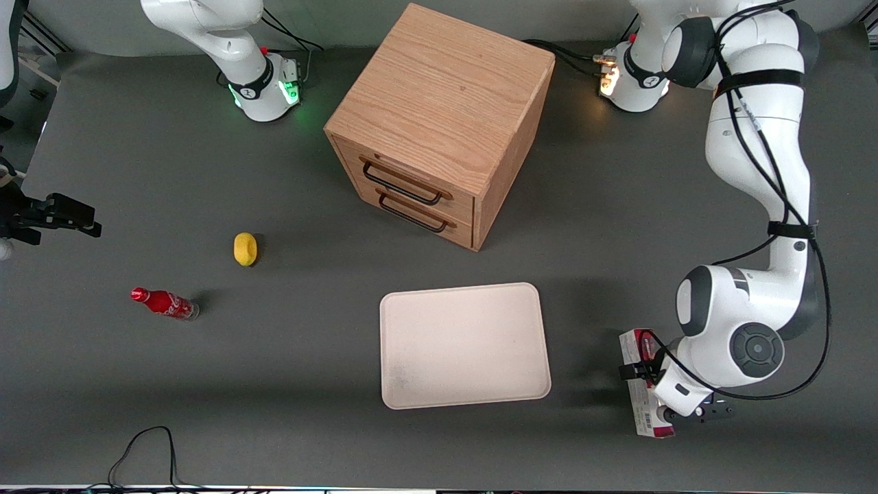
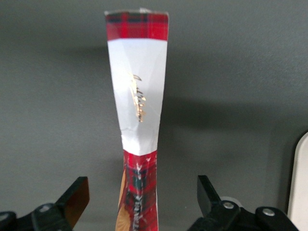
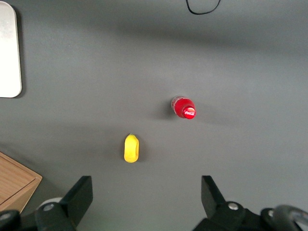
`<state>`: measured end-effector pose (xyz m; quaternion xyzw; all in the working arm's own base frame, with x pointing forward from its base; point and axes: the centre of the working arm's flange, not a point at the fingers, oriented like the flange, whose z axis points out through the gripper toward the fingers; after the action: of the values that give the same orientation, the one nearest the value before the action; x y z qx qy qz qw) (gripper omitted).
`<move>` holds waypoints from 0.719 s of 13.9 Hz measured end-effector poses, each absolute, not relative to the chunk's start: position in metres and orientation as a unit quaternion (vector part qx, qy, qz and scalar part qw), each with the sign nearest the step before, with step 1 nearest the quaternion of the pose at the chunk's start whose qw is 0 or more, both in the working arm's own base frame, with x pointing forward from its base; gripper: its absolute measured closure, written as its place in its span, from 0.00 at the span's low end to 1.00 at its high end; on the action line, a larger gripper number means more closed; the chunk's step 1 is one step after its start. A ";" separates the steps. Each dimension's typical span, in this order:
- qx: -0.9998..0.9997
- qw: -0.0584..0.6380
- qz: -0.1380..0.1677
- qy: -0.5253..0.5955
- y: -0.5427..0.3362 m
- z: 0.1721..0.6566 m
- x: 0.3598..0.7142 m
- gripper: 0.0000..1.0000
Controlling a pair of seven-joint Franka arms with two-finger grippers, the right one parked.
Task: Place red cookie box on tray
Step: 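Lower the left gripper around the box and close on it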
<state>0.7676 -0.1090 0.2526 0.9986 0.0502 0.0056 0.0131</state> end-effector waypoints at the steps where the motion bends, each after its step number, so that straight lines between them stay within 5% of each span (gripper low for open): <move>1: 0.999 0.013 0.004 0.050 -0.109 0.249 0.767 0.03; 3: 0.999 0.013 0.004 0.050 -0.110 0.248 0.767 0.12; 10: 0.998 0.013 0.005 0.057 -0.109 0.249 0.768 0.88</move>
<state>0.7679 -0.1091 0.2487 0.9983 0.0573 0.0055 0.0131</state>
